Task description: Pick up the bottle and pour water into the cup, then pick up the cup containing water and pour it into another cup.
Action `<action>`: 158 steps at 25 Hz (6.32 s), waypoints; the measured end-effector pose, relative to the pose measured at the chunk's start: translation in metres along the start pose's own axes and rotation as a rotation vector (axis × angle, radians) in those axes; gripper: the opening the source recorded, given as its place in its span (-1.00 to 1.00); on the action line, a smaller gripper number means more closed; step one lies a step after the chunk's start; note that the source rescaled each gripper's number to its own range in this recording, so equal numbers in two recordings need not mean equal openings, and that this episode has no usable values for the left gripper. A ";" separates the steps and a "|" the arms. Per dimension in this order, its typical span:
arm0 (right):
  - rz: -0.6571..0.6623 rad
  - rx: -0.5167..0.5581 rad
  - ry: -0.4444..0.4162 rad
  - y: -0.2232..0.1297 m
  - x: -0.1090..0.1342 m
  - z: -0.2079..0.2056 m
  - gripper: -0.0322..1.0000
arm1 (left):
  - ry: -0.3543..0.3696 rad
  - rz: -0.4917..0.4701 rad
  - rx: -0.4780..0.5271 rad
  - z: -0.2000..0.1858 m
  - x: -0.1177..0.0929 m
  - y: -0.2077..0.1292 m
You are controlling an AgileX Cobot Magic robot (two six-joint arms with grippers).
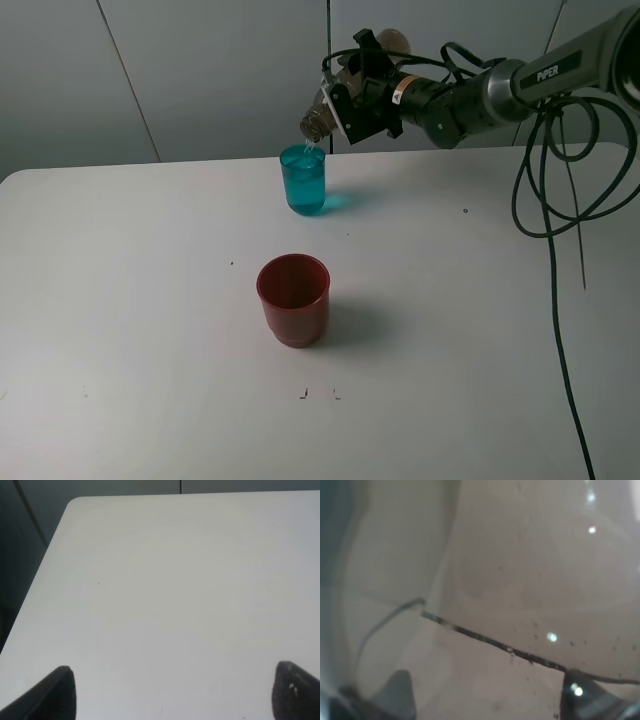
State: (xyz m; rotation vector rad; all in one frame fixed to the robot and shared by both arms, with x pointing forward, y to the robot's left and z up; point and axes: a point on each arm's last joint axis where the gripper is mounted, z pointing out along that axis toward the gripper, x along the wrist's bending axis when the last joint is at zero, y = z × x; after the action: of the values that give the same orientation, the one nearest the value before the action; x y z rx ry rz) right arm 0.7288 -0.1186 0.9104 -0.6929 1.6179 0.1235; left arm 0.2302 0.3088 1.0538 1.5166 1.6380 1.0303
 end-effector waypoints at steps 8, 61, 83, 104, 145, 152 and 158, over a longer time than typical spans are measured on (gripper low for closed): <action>0.031 0.001 0.004 0.000 0.000 0.000 -0.94 | 0.000 0.000 0.000 0.000 0.000 0.000; 1.927 0.160 0.007 -0.087 0.077 -0.084 -0.94 | 0.000 -0.004 0.000 0.000 0.000 0.000; 2.000 0.244 -0.029 -0.105 0.115 -0.098 -0.94 | 0.000 -0.004 0.000 0.000 0.000 0.000; 1.965 0.271 0.044 -0.102 0.117 -0.101 0.99 | 0.000 -0.004 0.000 0.000 0.000 0.000; 1.711 -0.123 0.486 0.038 0.035 -0.139 1.00 | 0.000 -0.002 0.000 0.000 0.000 0.000; 1.692 -0.196 0.496 0.059 0.037 -0.102 1.00 | 0.000 -0.002 0.000 0.000 0.000 0.000; 1.699 -0.217 0.506 0.071 0.047 -0.079 1.00 | 0.000 -0.002 0.000 0.000 0.000 0.000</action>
State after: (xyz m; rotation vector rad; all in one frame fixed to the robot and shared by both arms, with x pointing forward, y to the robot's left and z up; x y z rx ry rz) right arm 0.6244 -0.1151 0.8592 0.7444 2.2798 1.4313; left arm 0.2302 0.3088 1.0538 1.5149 1.6391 1.0294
